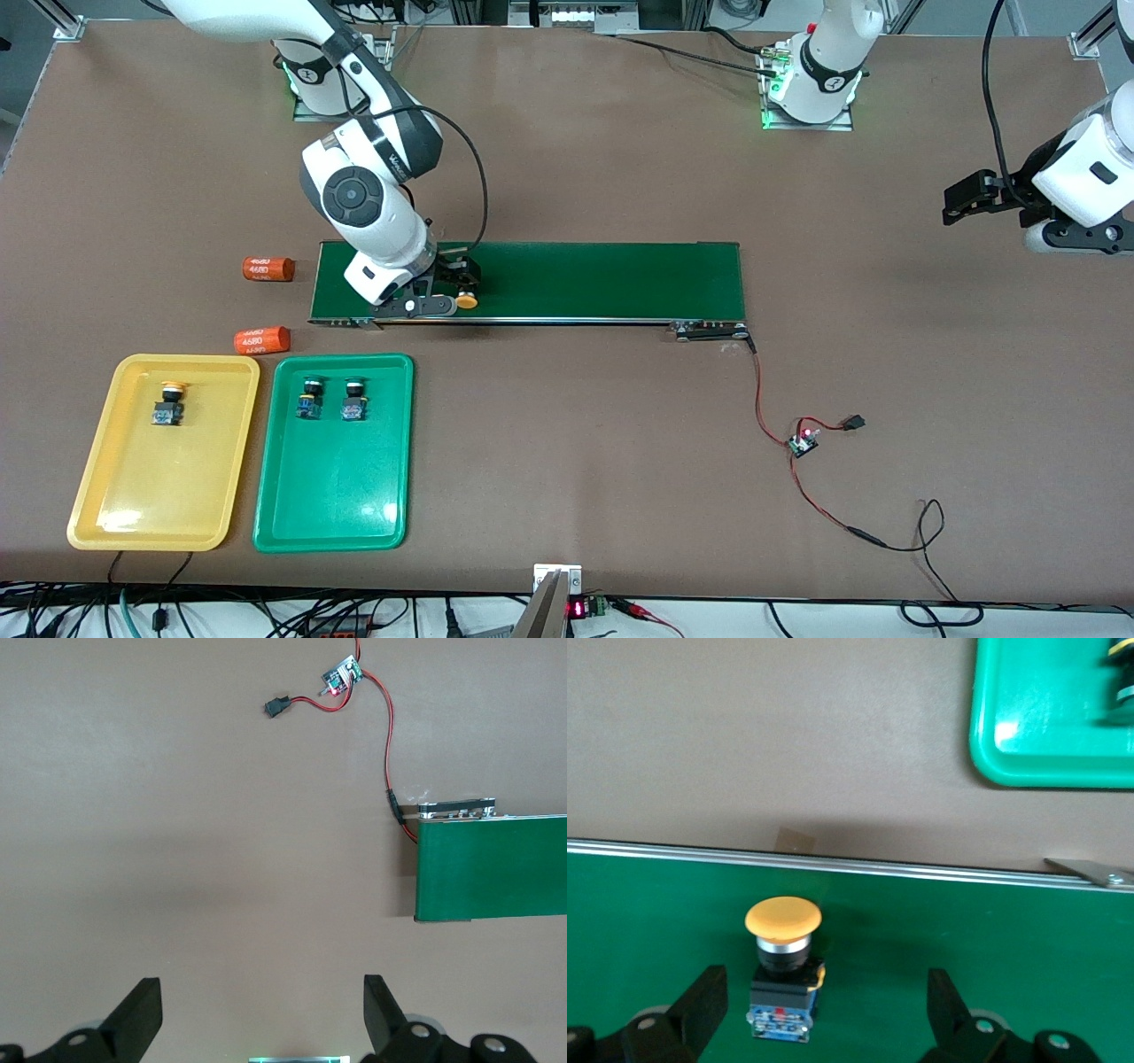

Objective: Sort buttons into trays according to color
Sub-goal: 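Grasp the yellow button with the right gripper and lift it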

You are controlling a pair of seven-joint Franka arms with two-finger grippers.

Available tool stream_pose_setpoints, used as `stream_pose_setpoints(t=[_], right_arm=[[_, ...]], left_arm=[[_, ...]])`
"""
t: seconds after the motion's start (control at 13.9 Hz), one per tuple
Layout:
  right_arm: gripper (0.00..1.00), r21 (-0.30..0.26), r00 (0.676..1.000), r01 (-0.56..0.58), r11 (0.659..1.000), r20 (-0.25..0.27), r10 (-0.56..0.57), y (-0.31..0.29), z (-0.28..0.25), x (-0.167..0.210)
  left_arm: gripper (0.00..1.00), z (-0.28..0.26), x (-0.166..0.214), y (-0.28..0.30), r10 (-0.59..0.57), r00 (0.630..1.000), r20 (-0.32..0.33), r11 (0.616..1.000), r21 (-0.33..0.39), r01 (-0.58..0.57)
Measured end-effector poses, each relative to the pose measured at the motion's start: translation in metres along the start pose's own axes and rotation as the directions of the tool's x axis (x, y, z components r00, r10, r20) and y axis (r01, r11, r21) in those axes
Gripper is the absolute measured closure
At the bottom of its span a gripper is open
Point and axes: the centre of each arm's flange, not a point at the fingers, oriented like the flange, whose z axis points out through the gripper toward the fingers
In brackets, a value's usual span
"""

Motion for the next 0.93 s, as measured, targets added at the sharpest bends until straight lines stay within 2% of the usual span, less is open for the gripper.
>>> stream_pose_setpoints(t=[0.29,0.5,0.57,0.65,0.79,0.86,0.93], right_arm=[[0.0,0.012,1.0,0.003,1.0,0.007,-0.003,-0.007,0.015,-0.002],[0.08,0.017,1.0,0.005,1.0,0.012,-0.005,-0.006,0.031,-0.003],[0.16,0.01,1.0,0.008,1.0,0.013,-0.008,-0.004,0.034,-0.003],[0.16,0.001,1.0,0.013,1.0,0.011,-0.013,-0.001,0.037,-0.003],[0.29,-0.012,1.0,0.019,1.0,0.007,-0.019,0.003,0.038,-0.002],[0.39,-0.015,1.0,0.018,1.0,0.007,-0.018,0.005,0.039,-0.002],[0.56,-0.017,1.0,0.017,1.0,0.006,-0.017,0.007,0.039,0.0]], left_arm=[[0.0,0.0,0.0,0.001,0.002,1.0,0.0,1.0,0.0,-0.002],[0.0,0.0,0.0,0.003,0.005,1.0,0.0,1.0,0.001,-0.005],[0.0,0.0,0.0,0.005,0.009,1.0,0.0,1.0,0.001,-0.009],[0.0,0.0,0.0,0.007,0.012,1.0,0.0,1.0,0.001,-0.012],[0.0,0.0,0.0,0.011,0.02,1.0,-0.001,1.0,0.002,-0.02],[0.0,-0.001,0.0,0.013,0.024,1.0,-0.003,1.0,0.003,-0.024],[0.0,-0.003,0.0,0.016,0.028,1.0,-0.007,1.0,0.003,-0.028]])
